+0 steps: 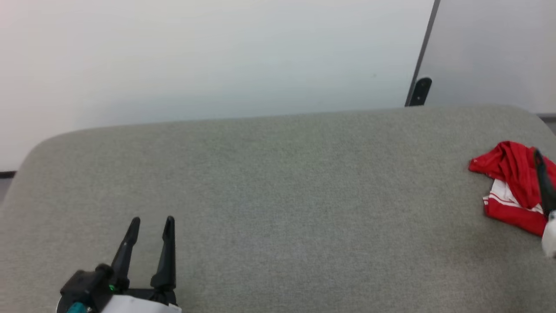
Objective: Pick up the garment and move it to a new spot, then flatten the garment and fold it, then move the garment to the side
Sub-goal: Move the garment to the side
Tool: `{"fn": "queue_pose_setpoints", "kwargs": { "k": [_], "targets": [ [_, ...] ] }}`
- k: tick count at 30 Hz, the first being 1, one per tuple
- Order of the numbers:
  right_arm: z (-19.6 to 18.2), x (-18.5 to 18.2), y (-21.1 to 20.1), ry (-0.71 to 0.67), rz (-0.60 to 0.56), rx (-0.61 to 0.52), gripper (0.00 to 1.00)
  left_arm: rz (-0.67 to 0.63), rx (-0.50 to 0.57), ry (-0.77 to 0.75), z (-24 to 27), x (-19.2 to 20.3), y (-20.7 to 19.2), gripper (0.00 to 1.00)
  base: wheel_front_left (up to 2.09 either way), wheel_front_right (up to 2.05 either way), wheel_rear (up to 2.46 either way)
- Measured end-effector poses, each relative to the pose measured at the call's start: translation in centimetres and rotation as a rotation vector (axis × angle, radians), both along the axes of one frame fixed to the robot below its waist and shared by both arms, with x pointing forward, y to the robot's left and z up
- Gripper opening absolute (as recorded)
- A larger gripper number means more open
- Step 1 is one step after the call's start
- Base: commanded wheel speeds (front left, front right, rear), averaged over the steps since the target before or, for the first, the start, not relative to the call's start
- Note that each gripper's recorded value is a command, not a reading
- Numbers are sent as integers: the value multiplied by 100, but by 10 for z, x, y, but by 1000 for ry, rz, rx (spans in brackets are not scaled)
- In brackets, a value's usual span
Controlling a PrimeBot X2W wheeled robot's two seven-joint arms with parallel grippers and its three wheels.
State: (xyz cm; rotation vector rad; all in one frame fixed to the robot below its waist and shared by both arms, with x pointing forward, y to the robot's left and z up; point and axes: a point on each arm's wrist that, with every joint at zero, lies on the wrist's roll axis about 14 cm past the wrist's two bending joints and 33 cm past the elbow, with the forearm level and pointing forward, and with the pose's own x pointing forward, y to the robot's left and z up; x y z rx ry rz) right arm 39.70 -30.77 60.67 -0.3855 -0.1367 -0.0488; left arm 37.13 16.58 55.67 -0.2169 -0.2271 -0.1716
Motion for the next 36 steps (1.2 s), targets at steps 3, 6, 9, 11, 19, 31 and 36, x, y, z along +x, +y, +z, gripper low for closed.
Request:
{"fn": "queue_pose_setpoints", "kwargs": {
  "k": [3, 6, 9, 11, 19, 31, 36],
  "targets": [
    [-7, -13, 16, -55, 46, 19, 100, 34, 22, -13, 3, -10, 8, 100, 0, 0, 0],
    [-20, -23, 35, -68, 82, 43, 100, 70, 46, -15, 2, -21, 17, 100, 0, 0, 0],
    [-31, -33, 50, -68, 102, 76, 100, 98, 63, -23, 3, -30, 23, 100, 0, 0, 0],
    [-41, -38, 59, -57, 107, 105, 100, 109, 70, -24, 3, -35, 25, 100, 0, 0, 0],
    [-57, -55, 79, -38, 114, 168, 100, 160, 91, -21, 1, -52, 38, 100, 0, 0, 0],
    [-66, -61, 109, -19, 169, 236, 100, 140, 124, -33, 3, -66, 35, 100, 0, 0, 0],
    [-66, -61, 110, -21, 170, 238, 100, 139, 124, -28, 2, -67, 35, 100, 0, 0, 0]
  ]
}}
